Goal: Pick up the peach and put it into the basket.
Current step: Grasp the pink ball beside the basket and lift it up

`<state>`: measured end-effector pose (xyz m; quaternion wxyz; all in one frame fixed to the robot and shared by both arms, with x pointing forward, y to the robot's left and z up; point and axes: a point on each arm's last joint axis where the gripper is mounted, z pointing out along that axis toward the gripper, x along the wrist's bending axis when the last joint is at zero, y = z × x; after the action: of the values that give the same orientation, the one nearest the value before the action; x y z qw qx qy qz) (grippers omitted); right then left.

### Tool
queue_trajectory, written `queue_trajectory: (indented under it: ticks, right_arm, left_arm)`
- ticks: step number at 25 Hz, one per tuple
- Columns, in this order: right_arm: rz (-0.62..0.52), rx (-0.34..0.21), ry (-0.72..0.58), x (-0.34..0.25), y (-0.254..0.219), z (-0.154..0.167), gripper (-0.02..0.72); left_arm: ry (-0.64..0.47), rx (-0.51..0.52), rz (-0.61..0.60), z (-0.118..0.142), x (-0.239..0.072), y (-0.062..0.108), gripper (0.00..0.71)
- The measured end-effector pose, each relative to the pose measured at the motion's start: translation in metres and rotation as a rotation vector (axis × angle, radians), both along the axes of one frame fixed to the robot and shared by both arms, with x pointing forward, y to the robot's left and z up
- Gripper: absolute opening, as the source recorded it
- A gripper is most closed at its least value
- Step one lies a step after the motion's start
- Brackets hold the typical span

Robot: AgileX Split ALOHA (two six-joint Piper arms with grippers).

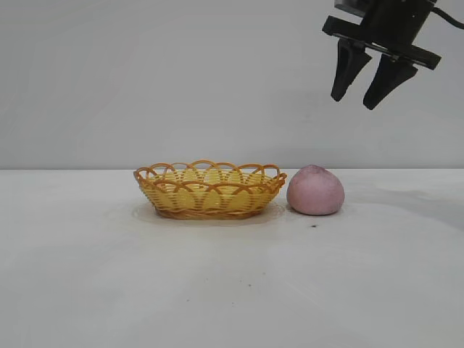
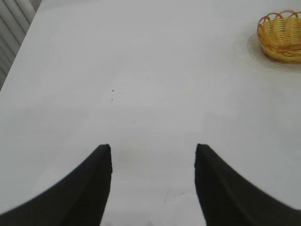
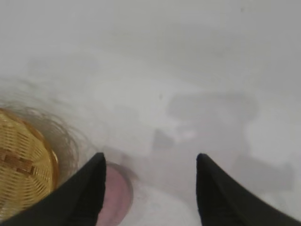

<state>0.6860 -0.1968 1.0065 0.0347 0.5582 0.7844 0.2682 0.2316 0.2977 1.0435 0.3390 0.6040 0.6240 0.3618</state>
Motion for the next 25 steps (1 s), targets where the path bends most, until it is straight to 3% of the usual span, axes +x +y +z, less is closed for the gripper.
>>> queue_trajectory:
  ticks: [13,15,19,25]
  right_arm:
    - [0.071,-0.024,0.092,-0.010,0.005,-0.005,0.368]
    - [0.119,-0.064,0.106,-0.014,0.018,-0.010,0.368]
    - [0.259,-0.202,0.112,-0.029,0.051,-0.017,0.368]
    - [0.343,-0.255,0.167,-0.043,0.071,-0.021,0.368]
  left_arm:
    - [0.000,0.000,0.000,0.000,0.000,0.000,0.348]
    - [0.000,0.000,0.000,0.000,0.000,0.000,0.348]
    - [0.000,0.000,0.000,0.000,0.000,0.000,0.348]
    - [0.000,0.000,0.000,0.000,0.000,0.000,0.348]
